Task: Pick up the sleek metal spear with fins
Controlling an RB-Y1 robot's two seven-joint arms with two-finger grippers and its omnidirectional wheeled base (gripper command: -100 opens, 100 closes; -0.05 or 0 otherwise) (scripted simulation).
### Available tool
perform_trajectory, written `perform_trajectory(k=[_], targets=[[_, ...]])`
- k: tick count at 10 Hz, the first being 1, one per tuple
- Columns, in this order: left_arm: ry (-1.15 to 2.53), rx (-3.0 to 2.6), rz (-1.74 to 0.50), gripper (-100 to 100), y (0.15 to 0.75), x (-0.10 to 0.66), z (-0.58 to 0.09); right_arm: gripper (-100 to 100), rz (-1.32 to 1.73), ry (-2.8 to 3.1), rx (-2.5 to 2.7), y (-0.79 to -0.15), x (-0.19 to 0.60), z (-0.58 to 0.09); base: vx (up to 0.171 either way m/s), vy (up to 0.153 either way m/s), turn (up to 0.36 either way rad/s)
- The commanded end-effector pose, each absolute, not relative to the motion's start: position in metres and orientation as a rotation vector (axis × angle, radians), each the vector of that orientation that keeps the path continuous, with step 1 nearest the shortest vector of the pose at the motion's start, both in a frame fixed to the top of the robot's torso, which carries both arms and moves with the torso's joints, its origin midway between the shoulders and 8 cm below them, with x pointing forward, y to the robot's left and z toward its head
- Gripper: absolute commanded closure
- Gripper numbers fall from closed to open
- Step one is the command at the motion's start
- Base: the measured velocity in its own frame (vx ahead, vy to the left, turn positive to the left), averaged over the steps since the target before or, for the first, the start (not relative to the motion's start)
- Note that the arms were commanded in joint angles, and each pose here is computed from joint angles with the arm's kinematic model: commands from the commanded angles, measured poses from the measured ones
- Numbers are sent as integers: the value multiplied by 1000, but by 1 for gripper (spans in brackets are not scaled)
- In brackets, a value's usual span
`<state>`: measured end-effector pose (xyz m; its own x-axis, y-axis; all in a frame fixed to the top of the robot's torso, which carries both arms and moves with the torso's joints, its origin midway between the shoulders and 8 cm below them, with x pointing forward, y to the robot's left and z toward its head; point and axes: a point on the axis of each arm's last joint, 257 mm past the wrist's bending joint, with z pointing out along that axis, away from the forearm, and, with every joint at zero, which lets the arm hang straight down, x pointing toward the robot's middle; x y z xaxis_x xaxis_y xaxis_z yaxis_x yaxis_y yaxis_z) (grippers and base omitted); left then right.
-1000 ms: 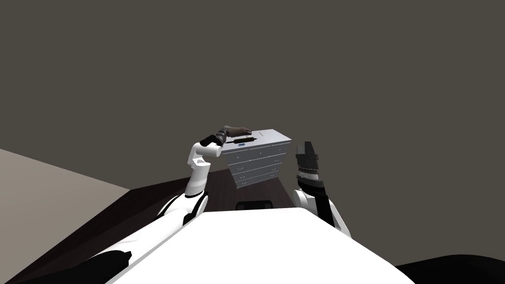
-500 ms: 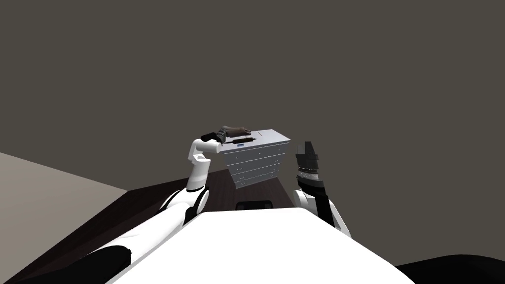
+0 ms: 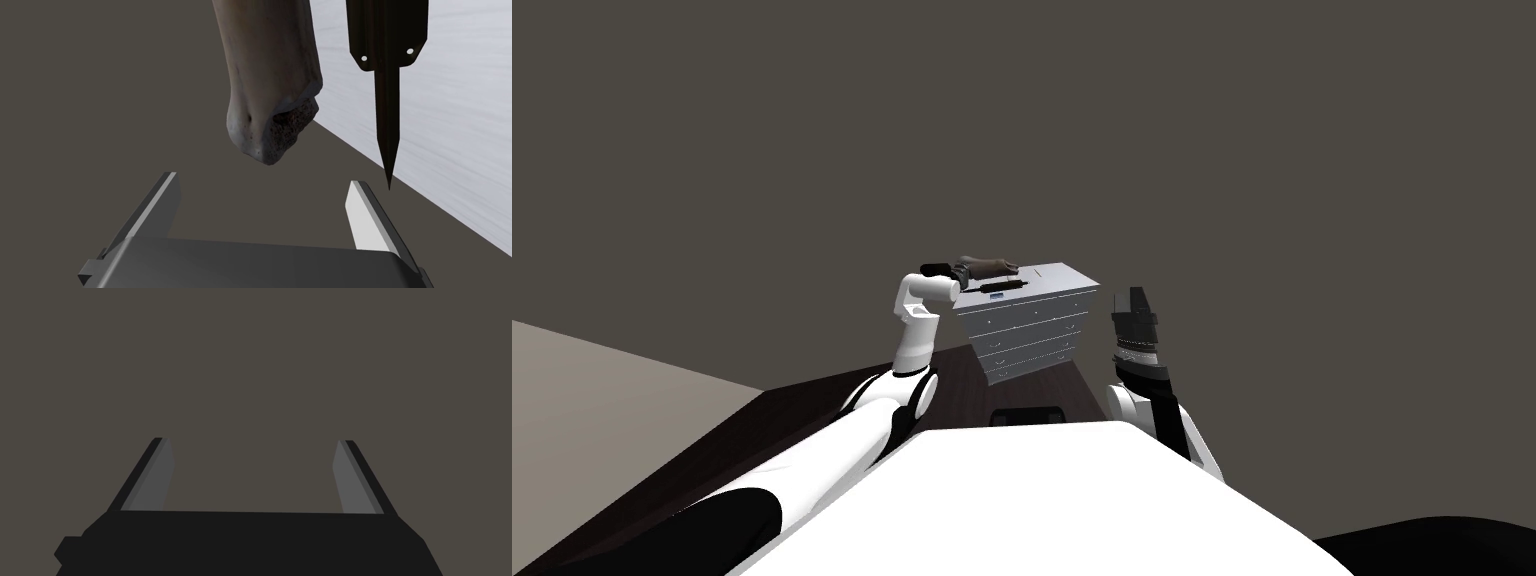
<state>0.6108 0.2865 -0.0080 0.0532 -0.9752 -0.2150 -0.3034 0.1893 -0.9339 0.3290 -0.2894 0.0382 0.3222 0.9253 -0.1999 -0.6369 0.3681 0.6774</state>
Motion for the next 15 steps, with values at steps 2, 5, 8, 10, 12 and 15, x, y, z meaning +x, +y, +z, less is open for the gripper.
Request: perform_trajectory(k=[2,5,8,10,12,15], targets=[[1473,-1393,-801,-100,296,614,-15,0,1092,629,537,-289,329,38,40,-37,-17],[1505,-1478,-757,-100,304,612,-27,0,1092,630,537,-289,329,38,53,-37,-16],[1527,-1552,-723,-100,310,609,-35,0,1092,629,537,-289,329,38,34,-31,-11],[1545,-1619,-696,-100,315,607,-42,0,1092,629,537,-289,329,38,54,-48,-18],[1561,-1686,-669,-100,320,603,-49,0,1092,630,537,-289,329,38,76,-47,-17],[1586,-1805,-628,-100,326,596,-60,0,1092,629,537,-289,329,38,80,-50,-16]])
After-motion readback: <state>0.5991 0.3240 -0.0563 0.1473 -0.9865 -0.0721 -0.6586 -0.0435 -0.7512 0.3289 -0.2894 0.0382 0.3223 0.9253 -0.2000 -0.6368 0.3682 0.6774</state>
